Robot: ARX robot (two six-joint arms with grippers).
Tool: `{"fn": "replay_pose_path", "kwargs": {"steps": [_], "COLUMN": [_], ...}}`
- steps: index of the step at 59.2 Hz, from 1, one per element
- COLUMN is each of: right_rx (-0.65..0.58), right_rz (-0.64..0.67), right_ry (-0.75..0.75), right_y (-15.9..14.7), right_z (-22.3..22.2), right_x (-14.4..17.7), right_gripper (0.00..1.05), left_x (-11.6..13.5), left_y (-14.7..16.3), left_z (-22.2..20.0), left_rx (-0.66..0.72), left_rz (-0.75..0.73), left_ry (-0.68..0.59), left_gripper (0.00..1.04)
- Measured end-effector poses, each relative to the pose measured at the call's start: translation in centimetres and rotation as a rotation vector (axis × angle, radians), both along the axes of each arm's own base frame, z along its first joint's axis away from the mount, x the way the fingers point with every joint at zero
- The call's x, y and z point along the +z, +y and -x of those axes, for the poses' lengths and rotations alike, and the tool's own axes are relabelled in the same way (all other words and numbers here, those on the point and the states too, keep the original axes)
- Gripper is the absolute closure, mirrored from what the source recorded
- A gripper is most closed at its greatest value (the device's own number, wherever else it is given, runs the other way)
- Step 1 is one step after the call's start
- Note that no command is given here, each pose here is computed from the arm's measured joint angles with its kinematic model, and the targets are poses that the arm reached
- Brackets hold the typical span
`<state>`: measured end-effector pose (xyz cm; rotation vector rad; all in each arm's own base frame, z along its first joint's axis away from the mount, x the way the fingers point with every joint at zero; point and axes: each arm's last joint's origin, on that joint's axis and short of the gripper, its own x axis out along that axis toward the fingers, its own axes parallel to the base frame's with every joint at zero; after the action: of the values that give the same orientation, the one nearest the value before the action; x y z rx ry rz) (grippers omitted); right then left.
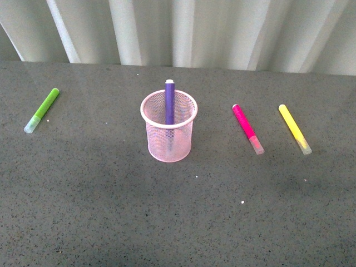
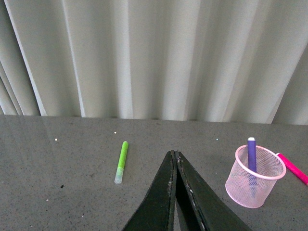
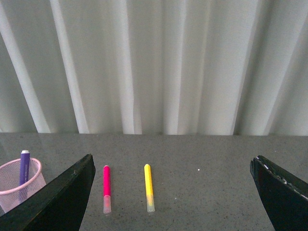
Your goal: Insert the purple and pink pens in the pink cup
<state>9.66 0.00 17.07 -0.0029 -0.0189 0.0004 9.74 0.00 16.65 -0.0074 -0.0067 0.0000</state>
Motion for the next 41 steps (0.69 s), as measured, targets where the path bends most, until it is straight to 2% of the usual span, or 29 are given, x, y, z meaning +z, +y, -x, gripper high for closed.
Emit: {"fn": "replay_pose_path", "kwargs": {"steps": [7, 30, 34, 36, 38, 41], "right_rx": [0.000, 0.000, 0.060, 0.115, 0.119, 0.088], "right_rz": [0.000, 0.000, -0.045, -0.092, -0.111, -0.111], "right_ry": [0.000, 0.000, -0.011, -0.027, -0.057, -0.118], "right_y": [0.0, 0.0, 0.1, 0.1, -0.1, -0.4], "right_z": [0.0, 0.0, -0.2, -0.7, -1.5, -3.0], "right_x": [0.0, 0.0, 0.2, 0.9, 2.2, 4.5], "right_gripper": [0.07, 0.07, 0.07, 0.07, 0.07, 0.07], "left_x": [0.0, 0.0, 0.0, 0.0, 0.0, 0.0], "left_y": [0.0, 0.0, 0.0, 0.0, 0.0, 0.0], "left_z": [0.0, 0.0, 0.0, 0.0, 0.0, 0.0], "left_rx": [0.000, 0.000, 0.000, 0.000, 0.000, 0.000], "left_rz": [0.001, 0.000, 0.000, 0.000, -0.001, -0.002], "left_ry": [0.001, 0.001, 0.001, 0.001, 0.001, 0.001], "left_gripper": [1.01, 0.32, 0.21, 0.12, 0.05, 0.07]}}
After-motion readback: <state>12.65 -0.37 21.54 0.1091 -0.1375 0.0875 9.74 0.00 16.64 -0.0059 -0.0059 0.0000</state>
